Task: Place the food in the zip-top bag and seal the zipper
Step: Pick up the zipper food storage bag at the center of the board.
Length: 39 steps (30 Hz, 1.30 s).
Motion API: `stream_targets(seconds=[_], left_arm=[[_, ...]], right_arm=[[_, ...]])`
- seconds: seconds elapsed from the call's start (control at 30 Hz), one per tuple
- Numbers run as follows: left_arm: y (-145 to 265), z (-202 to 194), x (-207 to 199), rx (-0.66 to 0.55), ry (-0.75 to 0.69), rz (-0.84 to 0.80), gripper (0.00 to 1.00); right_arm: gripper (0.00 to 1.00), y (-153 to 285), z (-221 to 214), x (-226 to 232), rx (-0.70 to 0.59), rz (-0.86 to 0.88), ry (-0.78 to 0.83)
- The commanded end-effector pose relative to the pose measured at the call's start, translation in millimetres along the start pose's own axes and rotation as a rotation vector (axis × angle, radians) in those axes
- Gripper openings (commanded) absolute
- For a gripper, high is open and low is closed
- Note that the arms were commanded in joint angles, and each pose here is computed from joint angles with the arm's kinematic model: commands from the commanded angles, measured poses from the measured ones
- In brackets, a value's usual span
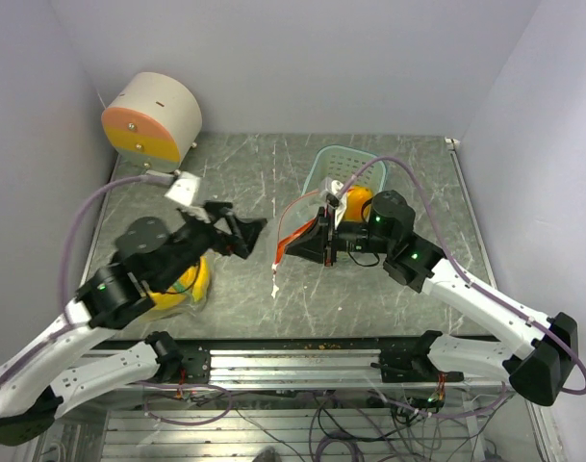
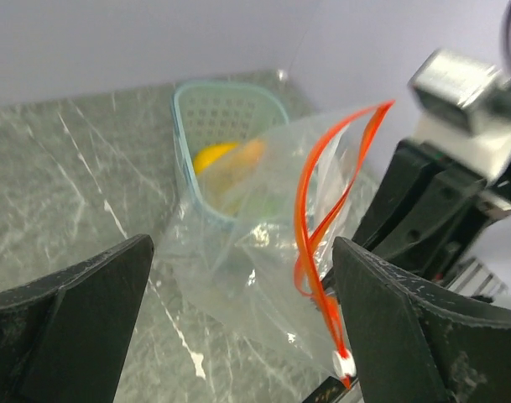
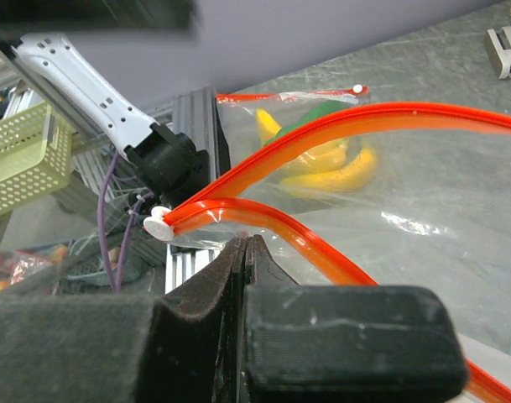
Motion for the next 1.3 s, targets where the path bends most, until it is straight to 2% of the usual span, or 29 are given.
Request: stream_targets(seconds=[0.0, 0.33, 0.63, 0.73, 0.77, 0.8, 0.9, 1.03, 1.17, 1.27], left_arm=[[-28, -27, -19, 0.067, 0.023, -0.095, 1.0], [-58, -42, -30, 0.095, 0.036, -0.129, 0.99], [-80, -66, -34, 0.154, 0.033, -0.128, 0.88], [-84, -71, -32, 0.163, 0.027, -0.111, 0.78], [-84, -70, -30, 0.16, 0.024, -0.1, 0.7], [-83, -69, -28, 0.157, 0.019, -0.088, 0.58], [-74, -61, -15, 0.145, 0.001, 0.004, 0.1], [-51, -40, 14, 0.104, -0.05, 0.183, 0.07], [-21, -20, 37, 0.055, -0.099, 0.309, 0.07], [-4, -13, 51, 0.059, -0.128, 0.392, 0.07]], right_arm=[[0.0, 0, -3, 2, 0.021, 0.006, 0.037], [0.0, 3, -6, 4, 0.021, 0.005, 0.045], [0.0, 8, -5, 9, 0.018, 0.001, 0.052], [0.0, 12, -4, 11, 0.014, -0.009, 0.061], [0.0, 13, -4, 11, 0.013, -0.012, 0.063], [0.0, 14, -3, 11, 0.014, -0.021, 0.064], [0.0, 19, -3, 7, 0.015, -0.082, 0.063], [0.0, 29, -1, 4, 0.004, -0.172, 0.038], [0.0, 36, 13, -21, -0.071, -0.42, -0.039], [0.1, 32, 31, -40, -0.125, -0.576, -0.112]])
Point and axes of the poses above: each gripper's point midway between its finger pads, its own y axis back along the fingers, its own x axis along the line the jaws close on, z = x × y, the point moved 5 cm from there along y, back along the fingers, and after that the axes turned 7 degrees about -y, right-handed, at the moved point
